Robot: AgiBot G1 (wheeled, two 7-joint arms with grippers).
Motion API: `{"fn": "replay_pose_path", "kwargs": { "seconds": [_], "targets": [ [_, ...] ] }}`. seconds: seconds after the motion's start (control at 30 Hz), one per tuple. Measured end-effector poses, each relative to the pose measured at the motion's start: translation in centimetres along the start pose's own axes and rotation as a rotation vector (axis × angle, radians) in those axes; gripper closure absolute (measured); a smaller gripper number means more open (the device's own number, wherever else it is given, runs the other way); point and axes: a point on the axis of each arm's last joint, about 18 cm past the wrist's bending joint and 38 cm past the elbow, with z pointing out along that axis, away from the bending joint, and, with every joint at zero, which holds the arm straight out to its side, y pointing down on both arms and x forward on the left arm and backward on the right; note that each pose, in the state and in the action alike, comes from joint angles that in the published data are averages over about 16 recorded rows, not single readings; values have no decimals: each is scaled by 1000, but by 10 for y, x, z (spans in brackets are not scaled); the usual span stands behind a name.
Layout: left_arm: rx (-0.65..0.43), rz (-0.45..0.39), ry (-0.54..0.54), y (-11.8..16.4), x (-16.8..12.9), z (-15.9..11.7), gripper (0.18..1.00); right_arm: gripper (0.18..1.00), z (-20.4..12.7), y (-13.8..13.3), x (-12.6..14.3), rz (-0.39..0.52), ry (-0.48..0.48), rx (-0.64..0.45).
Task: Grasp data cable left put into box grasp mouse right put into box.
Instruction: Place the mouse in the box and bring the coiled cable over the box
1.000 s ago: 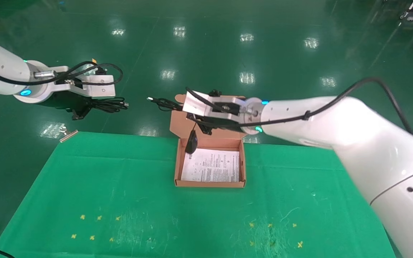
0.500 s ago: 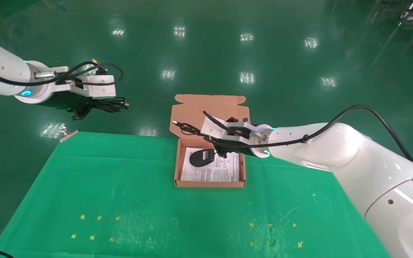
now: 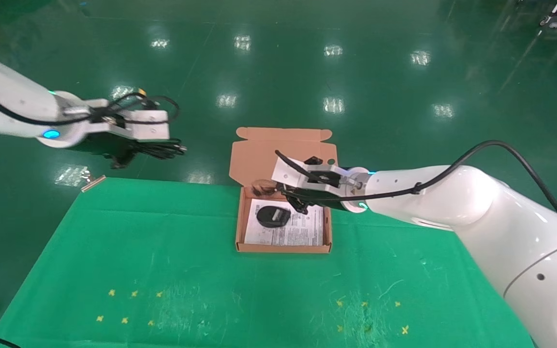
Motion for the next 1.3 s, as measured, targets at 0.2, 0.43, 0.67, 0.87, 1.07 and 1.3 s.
{"fn": "replay_pose_path", "kwargs": {
  "seconds": [0.2, 0.43, 0.67, 0.87, 1.07, 1.3],
  "targets": [
    [84, 36, 21, -34, 19, 20, 956, 792, -20, 11, 14, -11, 24, -9],
    [194, 76, 30, -82, 48, 50, 957, 646, -59, 28, 36, -34, 75, -27],
    [287, 117, 30, -123, 79, 76, 957, 483, -105, 38, 49, -61, 119, -48],
    [344, 147, 32, -146, 103, 90, 957, 360, -139, 38, 52, -75, 142, -69],
    [384, 164, 34, -158, 119, 96, 957, 267, -161, 36, 53, -87, 152, -91],
    [405, 169, 38, -165, 130, 99, 956, 204, -172, 35, 55, -100, 152, -106]
  ]
}}
